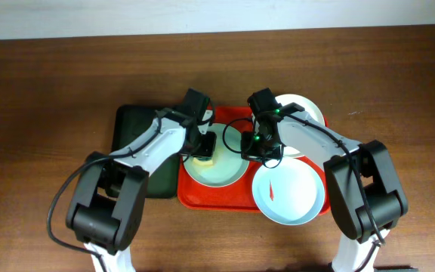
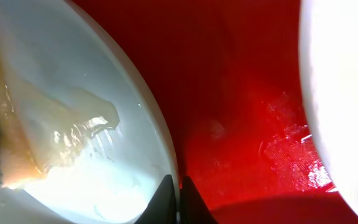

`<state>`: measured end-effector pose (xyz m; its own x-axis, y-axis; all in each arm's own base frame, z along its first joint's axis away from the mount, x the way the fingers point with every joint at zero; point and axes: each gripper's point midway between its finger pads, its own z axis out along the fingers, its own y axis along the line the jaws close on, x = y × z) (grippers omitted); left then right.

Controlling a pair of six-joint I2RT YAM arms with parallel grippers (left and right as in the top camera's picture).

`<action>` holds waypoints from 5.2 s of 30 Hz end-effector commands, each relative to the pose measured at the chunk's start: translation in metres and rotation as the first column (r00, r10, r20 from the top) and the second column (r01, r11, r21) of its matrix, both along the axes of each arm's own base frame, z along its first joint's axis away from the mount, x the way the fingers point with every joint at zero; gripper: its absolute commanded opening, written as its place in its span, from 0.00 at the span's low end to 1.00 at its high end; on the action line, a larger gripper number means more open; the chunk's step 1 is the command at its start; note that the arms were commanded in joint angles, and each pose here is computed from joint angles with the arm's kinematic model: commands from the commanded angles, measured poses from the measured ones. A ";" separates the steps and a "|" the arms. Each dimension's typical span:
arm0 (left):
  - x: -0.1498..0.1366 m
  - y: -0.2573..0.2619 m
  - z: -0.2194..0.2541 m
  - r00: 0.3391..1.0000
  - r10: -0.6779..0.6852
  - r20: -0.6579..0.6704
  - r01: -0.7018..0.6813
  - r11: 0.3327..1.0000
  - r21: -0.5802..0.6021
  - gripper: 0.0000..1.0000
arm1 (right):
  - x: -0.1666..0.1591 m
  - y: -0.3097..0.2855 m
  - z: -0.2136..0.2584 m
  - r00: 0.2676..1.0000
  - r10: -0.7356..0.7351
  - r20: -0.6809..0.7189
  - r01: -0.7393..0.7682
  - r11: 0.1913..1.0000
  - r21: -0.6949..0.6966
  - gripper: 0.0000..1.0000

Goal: Clean dirty plates on tray and stack at the side
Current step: 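Scrub the pale green plate with the sponge in the left gripper, then return the sponge to the black tray and release it with the left gripper, then lift the pale green plate with the right gripper and swing it right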

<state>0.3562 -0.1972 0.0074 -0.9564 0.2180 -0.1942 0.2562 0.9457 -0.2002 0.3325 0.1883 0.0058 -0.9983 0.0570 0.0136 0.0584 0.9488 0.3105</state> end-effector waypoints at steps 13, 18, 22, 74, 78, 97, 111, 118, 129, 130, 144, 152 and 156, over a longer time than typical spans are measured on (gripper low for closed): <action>0.007 0.003 0.023 1.000 0.019 -0.016 -0.017 0.994 0.106 0.00 | -0.011 -0.004 -0.012 0.999 0.008 -0.039 -0.009 0.999 -0.031 0.04; -0.007 0.014 -0.017 0.995 0.052 -0.085 -0.038 0.986 0.161 0.00 | -0.011 -0.004 -0.012 0.999 0.008 -0.039 -0.009 1.000 -0.030 0.04; -0.031 -0.021 -0.023 0.974 -0.008 -0.228 -0.001 0.999 -0.037 0.00 | -0.011 -0.004 -0.012 0.999 0.008 -0.039 -0.009 1.000 -0.030 0.04; -0.050 0.166 0.073 0.918 0.386 0.088 -0.395 0.882 0.256 0.00 | -0.012 -0.005 -0.012 0.999 0.008 -0.040 -0.009 0.999 -0.032 0.04; -0.039 0.159 0.068 0.929 0.367 0.053 -0.371 0.921 0.118 0.00 | -0.012 -0.005 -0.012 0.999 0.008 -0.040 -0.009 0.999 -0.032 0.04; -0.014 0.166 0.064 0.925 0.379 0.024 -0.377 0.909 0.181 0.66 | -0.013 -0.005 -0.012 0.999 0.008 -0.045 -0.009 0.999 -0.032 0.16; -0.047 0.193 0.256 0.729 0.528 0.435 -0.514 0.843 -0.162 0.99 | -0.006 -0.007 -0.013 1.000 0.004 -0.013 -0.005 0.999 -0.047 0.04; -0.047 0.193 0.256 0.729 0.528 0.435 -0.514 0.843 -0.161 0.99 | 0.017 -0.015 0.054 0.998 0.035 0.051 -0.034 0.999 -0.024 0.04; -0.047 0.193 0.256 0.729 0.528 0.435 -0.514 0.843 -0.161 0.99 | 0.042 -0.008 0.144 0.972 -0.024 0.234 0.015 0.999 0.039 0.04; -0.047 0.193 0.256 0.729 0.528 0.435 -0.514 0.843 -0.161 0.99 | 0.049 -0.005 0.147 0.966 -0.046 0.256 0.032 0.998 0.057 0.04; -0.047 0.193 0.256 0.729 0.528 0.435 -0.514 0.843 -0.161 0.99 | 0.079 0.105 0.141 0.776 0.080 0.626 0.018 0.989 -0.149 0.04; -0.047 0.193 0.256 0.729 0.528 0.435 -0.514 0.843 -0.161 0.99 | 0.084 0.133 0.200 0.444 0.430 0.786 0.059 0.861 -0.505 0.04; -0.047 0.193 0.256 0.729 0.528 0.435 -0.513 0.843 -0.162 0.99 | 0.080 0.153 0.226 0.314 0.546 0.776 0.062 0.804 -0.591 0.04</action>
